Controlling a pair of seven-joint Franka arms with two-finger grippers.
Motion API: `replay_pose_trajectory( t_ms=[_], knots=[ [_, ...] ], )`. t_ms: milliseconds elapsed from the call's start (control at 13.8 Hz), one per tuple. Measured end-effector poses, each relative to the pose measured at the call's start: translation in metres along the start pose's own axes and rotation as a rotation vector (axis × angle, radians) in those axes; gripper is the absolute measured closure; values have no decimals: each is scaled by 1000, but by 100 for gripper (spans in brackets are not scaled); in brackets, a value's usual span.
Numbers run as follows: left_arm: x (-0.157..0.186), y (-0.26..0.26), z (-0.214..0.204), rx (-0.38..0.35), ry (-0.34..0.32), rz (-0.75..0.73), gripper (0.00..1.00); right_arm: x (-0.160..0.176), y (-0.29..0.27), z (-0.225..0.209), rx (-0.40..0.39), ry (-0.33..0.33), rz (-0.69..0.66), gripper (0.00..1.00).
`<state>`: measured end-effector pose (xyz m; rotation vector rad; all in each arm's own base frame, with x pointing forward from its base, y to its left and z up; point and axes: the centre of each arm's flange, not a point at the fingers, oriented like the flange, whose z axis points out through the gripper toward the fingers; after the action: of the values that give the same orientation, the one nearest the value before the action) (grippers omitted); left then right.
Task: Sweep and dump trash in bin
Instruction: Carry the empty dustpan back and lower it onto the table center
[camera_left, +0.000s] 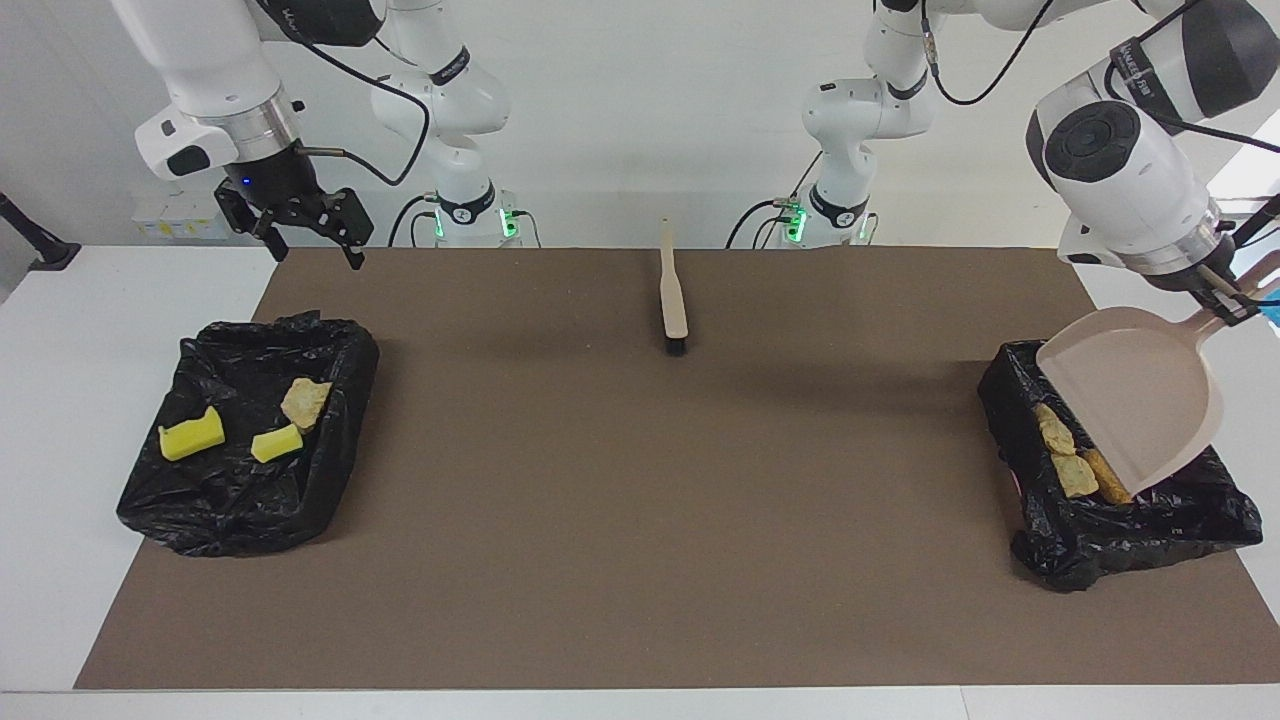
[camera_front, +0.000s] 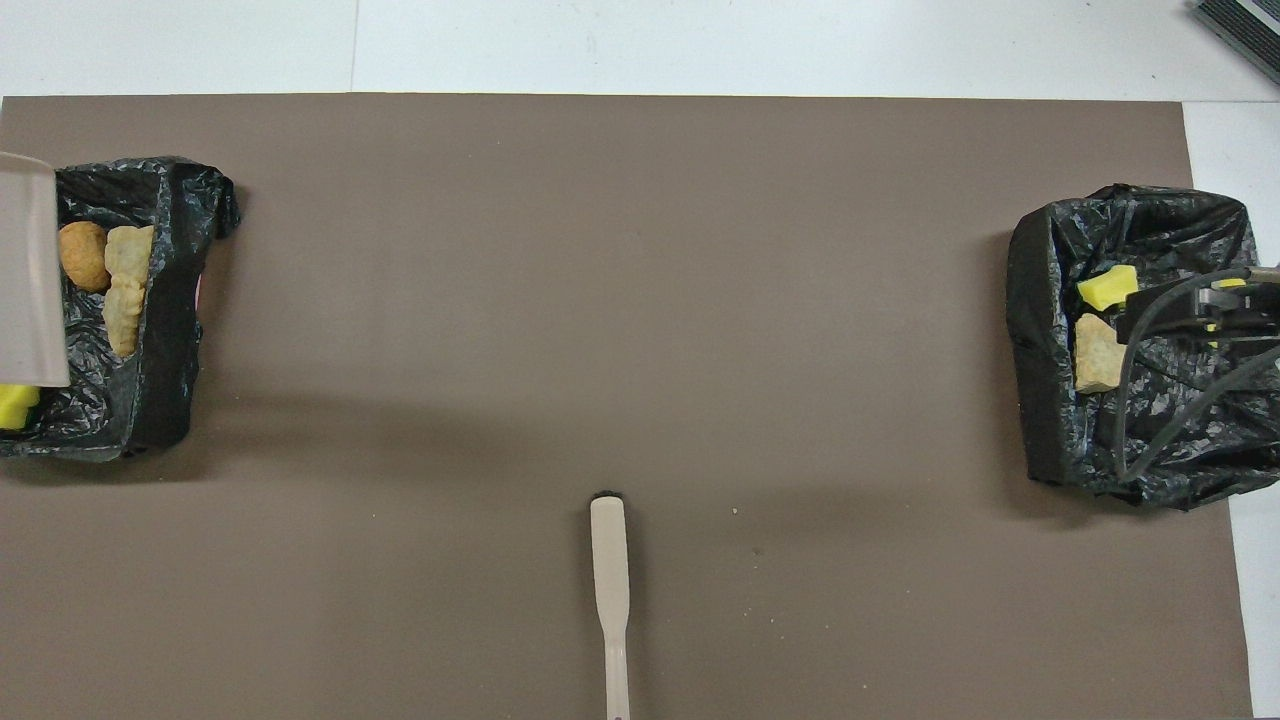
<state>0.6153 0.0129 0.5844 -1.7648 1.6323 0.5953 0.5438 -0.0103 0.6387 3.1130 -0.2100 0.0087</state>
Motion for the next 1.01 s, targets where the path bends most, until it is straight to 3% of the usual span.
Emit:
replay_pose_trajectory(
  t_ms=[217,433,1011],
  knots=[
    [31,4,-10,-56,180,-150,67,-1,-4,0,0,0,-8,0],
    [82,10,-26,-174,341,-375,67,0,-3,0,0,-1,-5,0],
    [285,44,-105,-452,501,-878,67,0,-2,0,0,-1,-4,0]
  ],
)
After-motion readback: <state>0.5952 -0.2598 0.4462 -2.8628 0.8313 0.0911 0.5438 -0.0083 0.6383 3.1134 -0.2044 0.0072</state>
